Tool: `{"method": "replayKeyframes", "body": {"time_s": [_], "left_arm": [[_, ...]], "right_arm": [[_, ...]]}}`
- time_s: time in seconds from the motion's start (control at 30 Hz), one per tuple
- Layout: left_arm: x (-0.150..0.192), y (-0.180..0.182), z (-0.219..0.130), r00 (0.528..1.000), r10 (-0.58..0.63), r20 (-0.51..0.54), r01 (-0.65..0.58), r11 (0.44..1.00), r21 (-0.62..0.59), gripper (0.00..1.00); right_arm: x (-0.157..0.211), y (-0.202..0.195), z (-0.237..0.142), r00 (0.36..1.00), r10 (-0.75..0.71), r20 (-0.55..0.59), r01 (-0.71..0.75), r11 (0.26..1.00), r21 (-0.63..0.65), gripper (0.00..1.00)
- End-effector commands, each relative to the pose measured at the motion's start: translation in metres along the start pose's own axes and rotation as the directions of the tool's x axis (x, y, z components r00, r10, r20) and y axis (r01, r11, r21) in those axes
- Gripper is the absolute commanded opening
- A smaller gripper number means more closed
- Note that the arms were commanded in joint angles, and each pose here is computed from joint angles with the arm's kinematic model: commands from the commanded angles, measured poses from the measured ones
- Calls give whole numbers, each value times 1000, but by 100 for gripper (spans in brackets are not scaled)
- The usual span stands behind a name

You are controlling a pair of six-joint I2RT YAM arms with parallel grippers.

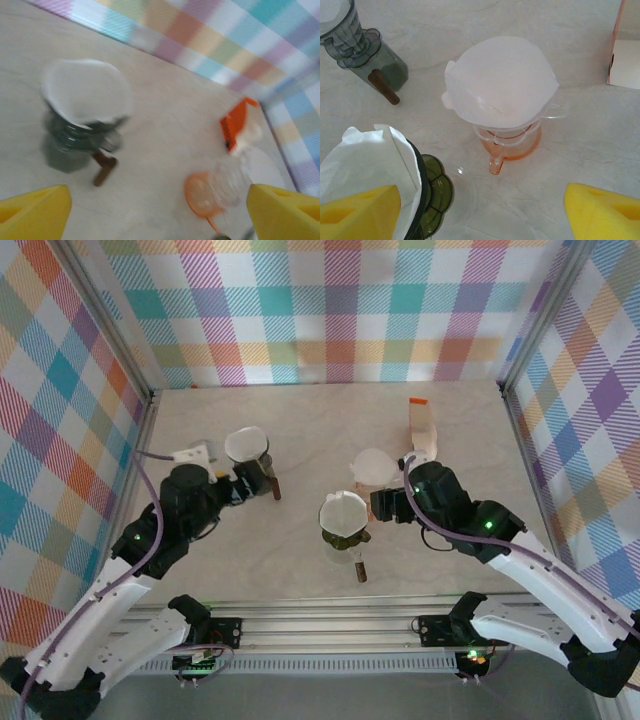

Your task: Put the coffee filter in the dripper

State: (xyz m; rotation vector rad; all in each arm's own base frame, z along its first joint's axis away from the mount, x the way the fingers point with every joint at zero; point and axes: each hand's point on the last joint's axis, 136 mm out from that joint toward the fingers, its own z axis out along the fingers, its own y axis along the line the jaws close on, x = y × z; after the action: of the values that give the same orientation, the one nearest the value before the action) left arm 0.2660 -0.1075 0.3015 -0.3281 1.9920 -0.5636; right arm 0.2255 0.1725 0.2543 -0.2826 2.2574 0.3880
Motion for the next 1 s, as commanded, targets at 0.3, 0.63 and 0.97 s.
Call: {"method": "replayKeyframes", "body": {"time_s": [0.3, 0.63, 0.97], "left_arm": [[-5, 143, 70, 891, -442, 106, 453, 847, -277, 56], [30, 200, 150, 876, -477, 78, 458, 768, -448, 51], [60, 215, 194, 840, -542, 19, 492, 749, -444, 51]], "right_arm": [[-2, 5, -3, 996, 54, 74, -49, 997, -66, 84], [2, 8, -6, 995, 60, 78, -52, 993, -103, 84], [2, -2, -19, 993, 52, 106, -45, 996, -75, 84]]}}
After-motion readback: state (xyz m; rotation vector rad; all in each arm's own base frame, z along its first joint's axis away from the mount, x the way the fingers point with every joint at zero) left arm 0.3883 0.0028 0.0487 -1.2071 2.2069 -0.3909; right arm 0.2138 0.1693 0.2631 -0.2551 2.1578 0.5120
